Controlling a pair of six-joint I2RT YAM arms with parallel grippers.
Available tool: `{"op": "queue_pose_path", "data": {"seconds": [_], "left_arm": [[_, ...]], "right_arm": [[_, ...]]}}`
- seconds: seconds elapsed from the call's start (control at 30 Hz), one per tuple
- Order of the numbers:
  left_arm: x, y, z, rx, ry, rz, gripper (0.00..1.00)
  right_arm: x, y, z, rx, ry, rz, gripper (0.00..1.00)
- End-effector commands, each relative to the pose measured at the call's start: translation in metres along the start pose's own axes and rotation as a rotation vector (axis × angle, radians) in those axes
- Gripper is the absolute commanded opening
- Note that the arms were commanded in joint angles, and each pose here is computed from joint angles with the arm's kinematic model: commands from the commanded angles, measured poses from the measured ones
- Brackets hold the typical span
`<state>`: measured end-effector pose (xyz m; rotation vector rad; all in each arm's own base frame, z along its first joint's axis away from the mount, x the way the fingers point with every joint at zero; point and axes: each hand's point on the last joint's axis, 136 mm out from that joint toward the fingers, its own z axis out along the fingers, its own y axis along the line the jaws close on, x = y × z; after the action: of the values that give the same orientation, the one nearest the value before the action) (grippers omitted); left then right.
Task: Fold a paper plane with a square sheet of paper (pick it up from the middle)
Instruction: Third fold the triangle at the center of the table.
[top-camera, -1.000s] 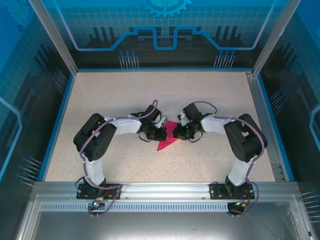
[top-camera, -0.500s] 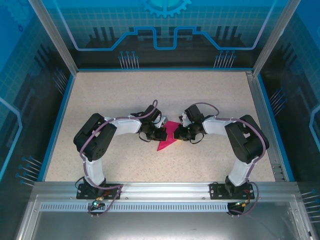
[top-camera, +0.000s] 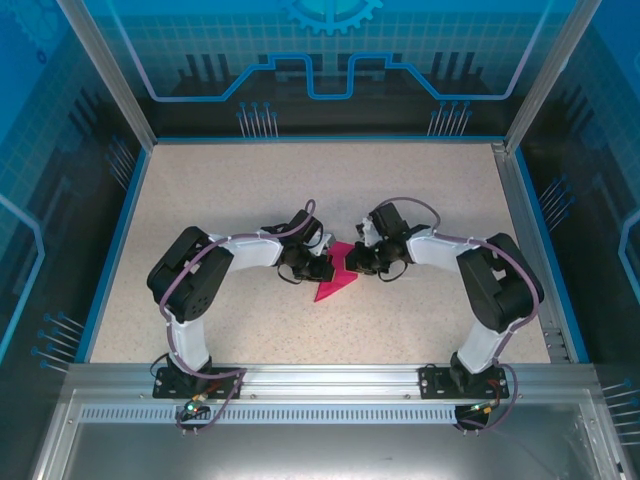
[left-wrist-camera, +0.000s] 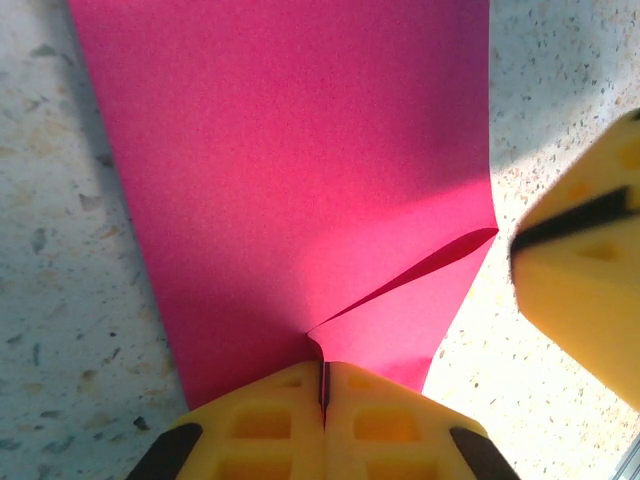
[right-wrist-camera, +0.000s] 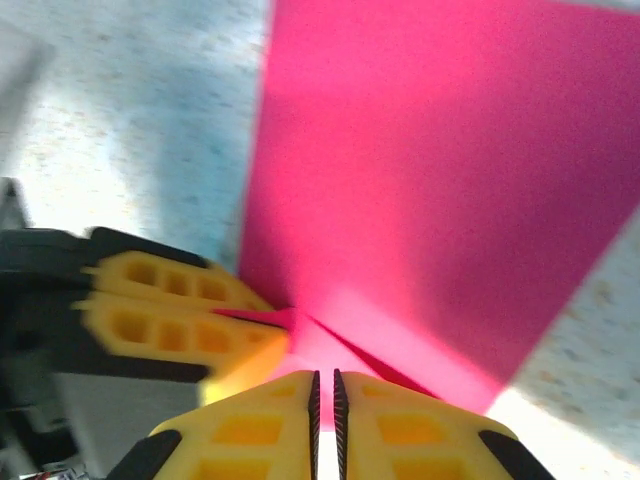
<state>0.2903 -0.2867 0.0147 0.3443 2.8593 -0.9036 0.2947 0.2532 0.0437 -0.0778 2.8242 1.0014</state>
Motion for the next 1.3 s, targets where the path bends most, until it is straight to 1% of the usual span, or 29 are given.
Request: {"op": "queue_pose_path", "data": {"seconds": [0.0, 0.23, 0.33, 0.43, 0.5, 0.57, 0.63, 0.77, 0.83, 0.93, 1.0, 1.1, 1.27], "left_arm": [[0.008, 0.014, 0.006, -0.043, 0.032, -0.014, 0.06], [0.004, 0.011, 0.003, -0.037, 0.020, -0.008, 0.07], [0.002, 0.008, -0.001, -0.032, 0.014, -0.006, 0.10], [-0.003, 0.000, -0.010, -0.022, -0.008, -0.002, 0.15], [-0.008, -0.006, -0.020, -0.018, -0.032, 0.005, 0.23], [-0.012, -0.012, -0.031, -0.024, -0.055, 0.010, 0.27], [-0.015, -0.014, -0.041, -0.042, -0.074, 0.004, 0.34], [-0.014, -0.018, -0.057, -0.046, -0.113, -0.049, 0.39], [-0.012, -0.025, -0.063, -0.021, -0.127, -0.071, 0.38], [-0.004, -0.040, -0.069, 0.037, -0.138, -0.089, 0.32], [0.004, -0.045, -0.069, 0.050, -0.127, -0.094, 0.27], [0.013, -0.048, -0.062, 0.076, -0.101, -0.102, 0.24], [0.017, -0.051, -0.046, 0.123, -0.067, -0.121, 0.22]], "right_arm": [[0.002, 0.015, 0.002, -0.018, 0.022, -0.037, 0.15], [0.019, -0.011, 0.033, 0.040, 0.100, 0.013, 0.14], [0.026, -0.029, 0.040, 0.101, 0.126, 0.036, 0.12], [0.032, -0.039, 0.043, 0.133, 0.139, 0.047, 0.11], [0.034, -0.043, 0.043, 0.148, 0.143, 0.048, 0.11], [0.035, -0.045, 0.042, 0.158, 0.144, 0.050, 0.10], [0.034, -0.044, 0.042, 0.158, 0.142, 0.050, 0.10], [0.032, -0.044, 0.040, 0.168, 0.138, 0.054, 0.10], [0.033, -0.044, 0.040, 0.171, 0.138, 0.056, 0.10], [0.033, -0.044, 0.040, 0.170, 0.137, 0.058, 0.10], [0.033, -0.045, 0.039, 0.173, 0.138, 0.059, 0.10], [0.033, -0.045, 0.040, 0.175, 0.139, 0.061, 0.10], [0.033, -0.046, 0.040, 0.177, 0.139, 0.064, 0.10]]}}
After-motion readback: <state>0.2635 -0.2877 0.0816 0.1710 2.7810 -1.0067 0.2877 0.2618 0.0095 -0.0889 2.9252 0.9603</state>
